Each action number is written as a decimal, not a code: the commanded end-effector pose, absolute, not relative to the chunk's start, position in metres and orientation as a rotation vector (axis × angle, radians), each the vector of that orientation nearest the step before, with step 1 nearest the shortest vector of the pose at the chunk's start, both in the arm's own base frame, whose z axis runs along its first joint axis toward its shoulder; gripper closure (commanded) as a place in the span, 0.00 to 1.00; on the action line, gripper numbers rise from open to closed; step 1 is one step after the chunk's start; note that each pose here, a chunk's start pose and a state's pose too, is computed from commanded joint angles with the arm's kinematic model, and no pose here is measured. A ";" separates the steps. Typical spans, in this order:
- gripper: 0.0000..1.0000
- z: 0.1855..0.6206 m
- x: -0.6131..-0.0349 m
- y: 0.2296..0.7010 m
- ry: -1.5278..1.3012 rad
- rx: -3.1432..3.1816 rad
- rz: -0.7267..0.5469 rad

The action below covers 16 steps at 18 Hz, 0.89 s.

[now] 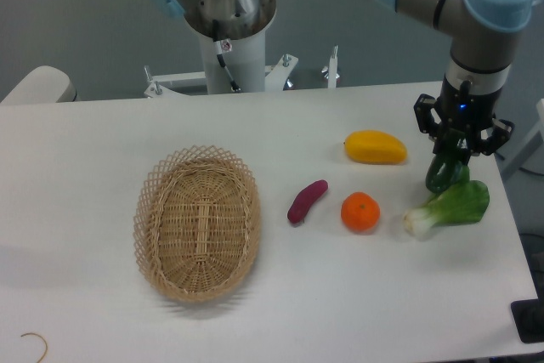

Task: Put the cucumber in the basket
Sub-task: 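Lift the green cucumber with the gripper off the table, then carry the held cucumber over to the wicker basket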

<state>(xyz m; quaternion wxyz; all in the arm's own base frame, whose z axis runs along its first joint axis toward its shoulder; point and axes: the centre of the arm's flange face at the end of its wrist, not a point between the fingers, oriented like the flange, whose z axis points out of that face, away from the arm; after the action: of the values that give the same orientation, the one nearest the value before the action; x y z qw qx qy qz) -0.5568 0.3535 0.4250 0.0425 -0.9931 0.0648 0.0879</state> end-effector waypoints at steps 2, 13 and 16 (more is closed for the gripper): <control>0.73 0.422 -0.554 0.353 0.197 -3.030 0.252; 0.72 0.415 -0.511 0.397 0.156 -3.028 0.205; 0.72 0.413 -0.469 0.434 0.084 -3.026 0.175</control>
<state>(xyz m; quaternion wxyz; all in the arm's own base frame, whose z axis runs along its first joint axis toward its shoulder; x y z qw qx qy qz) -0.4691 0.4343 0.4126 0.0545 -0.9965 0.0276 0.0575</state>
